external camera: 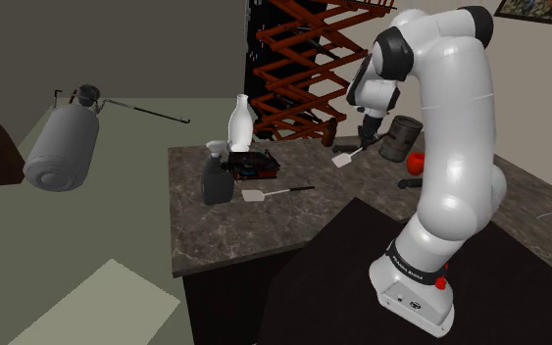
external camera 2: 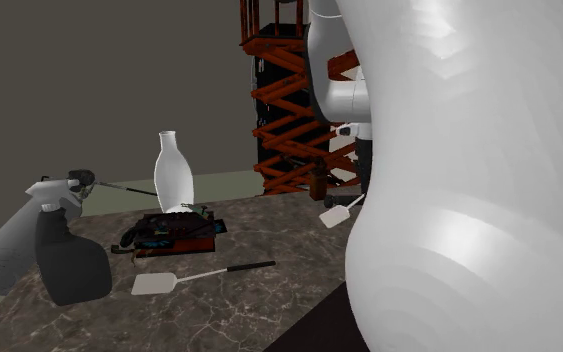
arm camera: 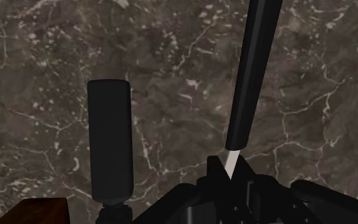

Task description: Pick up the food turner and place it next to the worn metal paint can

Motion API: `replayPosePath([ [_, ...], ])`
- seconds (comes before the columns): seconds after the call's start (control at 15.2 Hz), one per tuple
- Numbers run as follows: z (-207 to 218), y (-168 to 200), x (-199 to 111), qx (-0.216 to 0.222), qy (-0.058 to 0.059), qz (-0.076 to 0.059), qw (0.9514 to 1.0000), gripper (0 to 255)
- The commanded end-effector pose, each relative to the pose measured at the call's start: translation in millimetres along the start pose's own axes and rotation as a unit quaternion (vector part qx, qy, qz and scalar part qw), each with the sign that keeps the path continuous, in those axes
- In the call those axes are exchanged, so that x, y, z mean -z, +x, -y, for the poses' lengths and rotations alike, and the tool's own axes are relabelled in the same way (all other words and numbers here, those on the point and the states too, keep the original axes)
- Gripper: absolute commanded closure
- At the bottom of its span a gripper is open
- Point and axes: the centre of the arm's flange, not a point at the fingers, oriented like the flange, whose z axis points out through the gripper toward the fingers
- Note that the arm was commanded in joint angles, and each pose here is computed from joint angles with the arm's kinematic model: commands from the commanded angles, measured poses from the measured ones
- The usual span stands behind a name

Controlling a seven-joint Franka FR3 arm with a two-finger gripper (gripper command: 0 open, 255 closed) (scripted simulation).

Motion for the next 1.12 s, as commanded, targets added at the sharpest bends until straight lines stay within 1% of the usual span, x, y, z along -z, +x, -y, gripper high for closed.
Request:
replayPosePath([
  [0.0,0.5,-0.2,-11.3,0.0,0.0,0.0,1.0,255],
  [0.59,0.5,3.0,-59.5,0.0,0.0,0.0,1.0,255],
  [1.06,0.5,3.0,-59.5,0.0,0.0,0.0,1.0,255],
])
